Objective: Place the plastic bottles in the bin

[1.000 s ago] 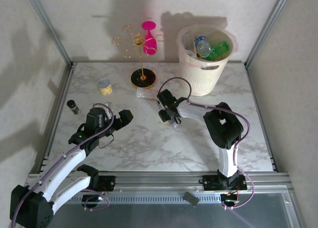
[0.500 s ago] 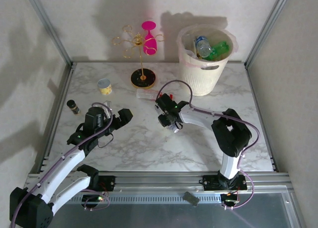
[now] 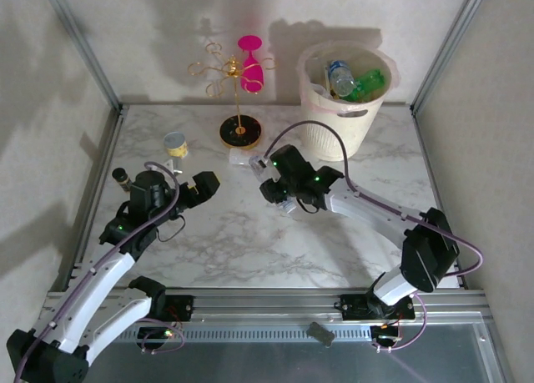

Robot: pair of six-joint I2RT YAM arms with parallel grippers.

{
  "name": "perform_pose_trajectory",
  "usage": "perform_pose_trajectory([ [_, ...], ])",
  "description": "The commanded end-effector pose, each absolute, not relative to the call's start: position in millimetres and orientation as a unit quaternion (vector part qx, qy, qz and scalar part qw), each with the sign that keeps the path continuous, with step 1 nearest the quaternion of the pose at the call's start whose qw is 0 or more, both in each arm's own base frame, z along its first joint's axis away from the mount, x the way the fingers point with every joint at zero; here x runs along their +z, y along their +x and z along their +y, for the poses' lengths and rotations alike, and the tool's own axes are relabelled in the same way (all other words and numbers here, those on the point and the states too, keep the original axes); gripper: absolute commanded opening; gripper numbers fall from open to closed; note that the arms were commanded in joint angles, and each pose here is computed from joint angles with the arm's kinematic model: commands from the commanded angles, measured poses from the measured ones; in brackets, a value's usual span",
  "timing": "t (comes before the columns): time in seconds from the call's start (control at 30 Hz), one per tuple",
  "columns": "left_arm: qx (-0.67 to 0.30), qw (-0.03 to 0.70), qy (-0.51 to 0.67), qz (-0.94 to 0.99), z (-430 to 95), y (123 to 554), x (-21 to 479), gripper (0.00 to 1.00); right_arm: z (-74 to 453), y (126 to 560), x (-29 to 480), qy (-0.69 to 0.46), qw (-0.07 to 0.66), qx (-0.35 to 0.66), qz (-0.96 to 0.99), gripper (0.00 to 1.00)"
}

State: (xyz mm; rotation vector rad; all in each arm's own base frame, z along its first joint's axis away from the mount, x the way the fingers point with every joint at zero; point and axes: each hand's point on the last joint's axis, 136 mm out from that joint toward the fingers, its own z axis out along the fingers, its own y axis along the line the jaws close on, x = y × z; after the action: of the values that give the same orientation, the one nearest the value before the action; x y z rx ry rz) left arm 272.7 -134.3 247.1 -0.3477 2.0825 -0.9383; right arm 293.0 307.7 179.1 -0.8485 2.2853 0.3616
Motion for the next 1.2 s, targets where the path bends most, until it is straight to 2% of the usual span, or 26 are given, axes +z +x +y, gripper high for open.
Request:
perform_pose_trajectory([
  [0.0, -0.376, 0.429, -0.113, 0.813, -133.2, 268.2, 278.6, 1.0, 318.0, 295.4, 224.3, -0.326, 0.381, 0.167, 0.849, 0.36],
  [0.3, -0.386, 0.474, -0.092, 0.786, -133.3, 271.1, 328.3, 1.0, 310.1, 312.2, 318.0, -0.279, 0.496, 0.187, 0.801, 0.35],
  [0.6, -0.403, 0.463, -0.096, 0.784, -143.4, 285.0, 328.4, 1.0, 250.3, 387.7, 399.2, -0.158, 0.571, 0.157, 0.791, 0.35],
  [0.9, -0.447, 0.416, -0.083, 0.788, -173.0, 307.2, 320.7, 1.0, 158.5, 472.2, 449.9, -0.031, 0.623, 0.126, 0.771, 0.36],
  [1.17, -0.431, 0.393, -0.09, 0.808, -176.7, 318.0, 286.7, 1.0, 93.8, 537.0, 455.5, 0.03, 0.636, -0.016, 0.771, 0.36],
])
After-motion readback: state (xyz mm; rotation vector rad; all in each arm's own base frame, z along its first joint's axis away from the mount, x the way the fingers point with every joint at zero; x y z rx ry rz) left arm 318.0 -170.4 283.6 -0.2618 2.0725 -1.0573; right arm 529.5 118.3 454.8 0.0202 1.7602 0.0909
